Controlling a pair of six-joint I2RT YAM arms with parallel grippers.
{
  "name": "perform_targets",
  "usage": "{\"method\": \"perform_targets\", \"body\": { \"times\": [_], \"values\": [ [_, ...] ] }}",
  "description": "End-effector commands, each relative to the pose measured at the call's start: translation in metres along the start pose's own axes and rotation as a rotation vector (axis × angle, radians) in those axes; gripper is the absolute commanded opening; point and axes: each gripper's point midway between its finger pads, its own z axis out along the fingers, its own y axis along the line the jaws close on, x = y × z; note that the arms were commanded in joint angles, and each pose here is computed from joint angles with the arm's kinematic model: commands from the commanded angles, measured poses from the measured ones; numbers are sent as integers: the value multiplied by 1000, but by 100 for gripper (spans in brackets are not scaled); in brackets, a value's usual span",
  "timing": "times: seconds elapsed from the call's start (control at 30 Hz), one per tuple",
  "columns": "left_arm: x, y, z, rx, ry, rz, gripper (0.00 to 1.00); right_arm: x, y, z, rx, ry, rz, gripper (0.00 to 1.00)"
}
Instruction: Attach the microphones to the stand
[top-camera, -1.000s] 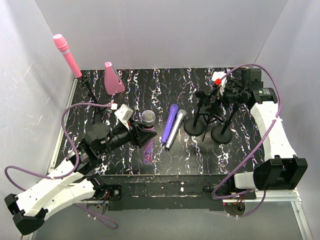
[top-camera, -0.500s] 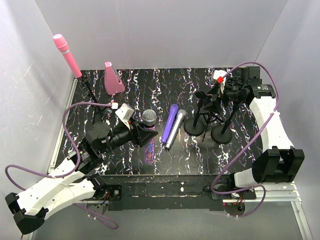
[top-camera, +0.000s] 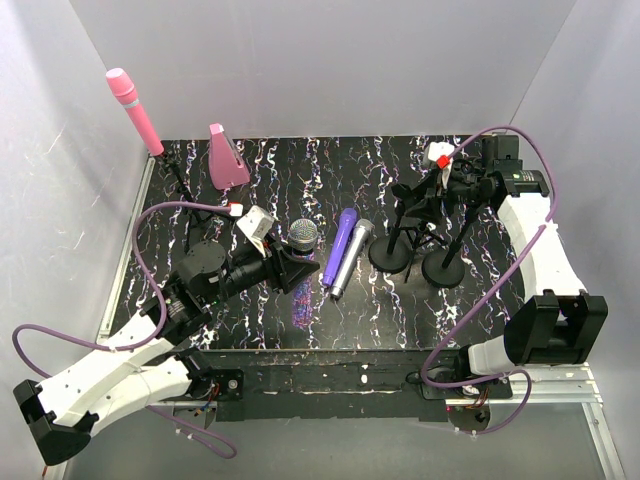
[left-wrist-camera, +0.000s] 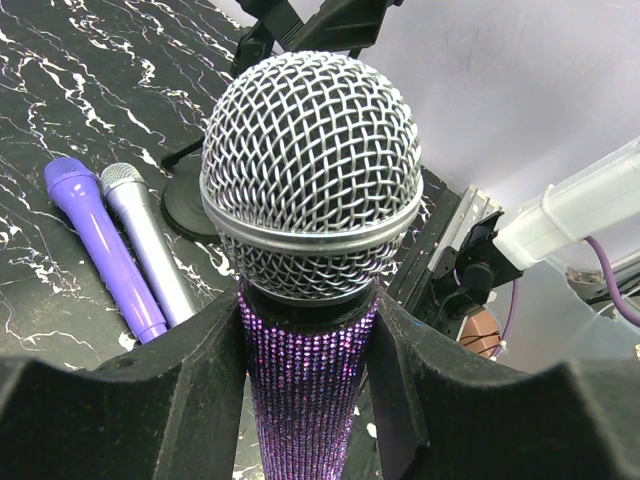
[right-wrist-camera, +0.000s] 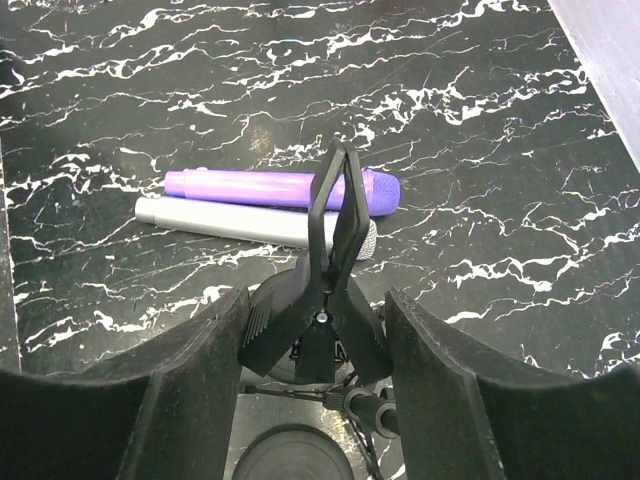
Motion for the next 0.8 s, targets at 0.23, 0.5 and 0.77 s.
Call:
{"method": "perform_targets", "body": {
  "times": [0.23, 0.5, 0.77],
  "values": [
    [-29, -12, -2, 39, -82, 34, 0, -13, 33, -2, -99, -48, 19, 27],
    [-43, -15, 12, 61, -88, 112, 0, -17, 78, 0, -169, -47, 9, 24],
    [-78, -26, 69, 132, -83, 276, 0, -13, 118, 3, -243, -23, 14, 23]
  ]
}}
